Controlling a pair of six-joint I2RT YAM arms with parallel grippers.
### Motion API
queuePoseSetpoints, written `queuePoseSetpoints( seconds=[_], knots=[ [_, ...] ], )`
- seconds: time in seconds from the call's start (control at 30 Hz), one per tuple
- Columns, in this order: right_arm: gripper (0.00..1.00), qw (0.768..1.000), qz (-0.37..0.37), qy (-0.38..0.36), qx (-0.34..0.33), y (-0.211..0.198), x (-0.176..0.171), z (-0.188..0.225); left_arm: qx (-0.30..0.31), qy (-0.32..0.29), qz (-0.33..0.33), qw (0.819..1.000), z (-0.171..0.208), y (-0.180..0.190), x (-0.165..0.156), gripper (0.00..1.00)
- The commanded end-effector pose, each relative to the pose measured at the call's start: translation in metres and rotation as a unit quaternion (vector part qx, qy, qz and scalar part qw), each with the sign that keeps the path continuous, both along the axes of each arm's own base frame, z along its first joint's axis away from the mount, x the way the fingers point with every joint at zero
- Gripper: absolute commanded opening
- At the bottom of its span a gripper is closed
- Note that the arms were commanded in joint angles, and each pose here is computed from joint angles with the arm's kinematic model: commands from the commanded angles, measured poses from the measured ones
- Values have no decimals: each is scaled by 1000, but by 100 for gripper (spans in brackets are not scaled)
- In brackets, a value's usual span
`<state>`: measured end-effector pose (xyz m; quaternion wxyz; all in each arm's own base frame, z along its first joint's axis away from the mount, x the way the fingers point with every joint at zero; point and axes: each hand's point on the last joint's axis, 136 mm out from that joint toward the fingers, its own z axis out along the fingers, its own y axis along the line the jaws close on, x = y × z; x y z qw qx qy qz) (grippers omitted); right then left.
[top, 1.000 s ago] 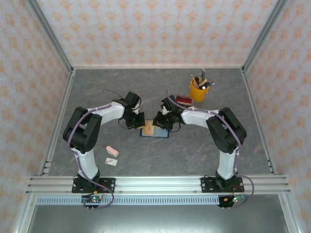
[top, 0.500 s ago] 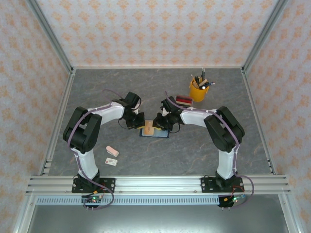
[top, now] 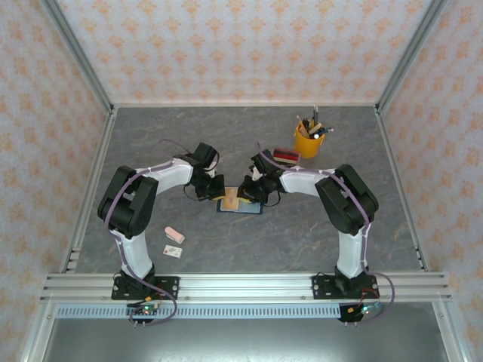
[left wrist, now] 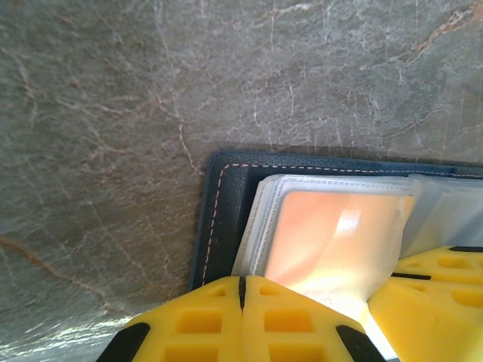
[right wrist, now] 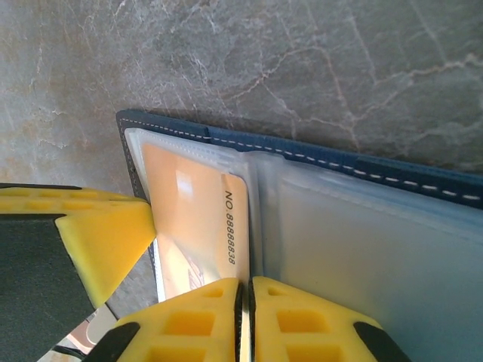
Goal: Take the credit cards out of the card holder
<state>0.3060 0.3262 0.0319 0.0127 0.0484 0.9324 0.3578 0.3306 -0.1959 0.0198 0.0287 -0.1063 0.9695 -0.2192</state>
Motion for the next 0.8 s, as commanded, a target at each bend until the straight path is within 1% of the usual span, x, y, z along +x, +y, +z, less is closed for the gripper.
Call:
queuePoseSetpoints(
  seconds=[0.0,0.1,0.23,0.4,0.57,0.67,0.77],
  knots=[
    [13,999,12,-8,29,11,0,5,53,47,7,997,-33,22,-23,0],
    [15,999,12,-10,31,11,1,6,54,49,7,997,-34,22,-25,0],
    [22,1000,6,-9,14,6,1,0,56,50,7,997,-35,23,-26,0],
    [23,1000,5,-2,6,4,0,-7,58,50,7,997,-35,24,-26,0],
    [22,999,12,-1,34,12,-1,-2,57,49,8,997,-35,24,-25,0],
    [16,999,13,-6,37,13,0,1,57,49,8,997,-35,24,-25,0],
    [13,999,11,-12,35,11,0,4,58,49,8,997,-35,24,-25,0]
  ],
)
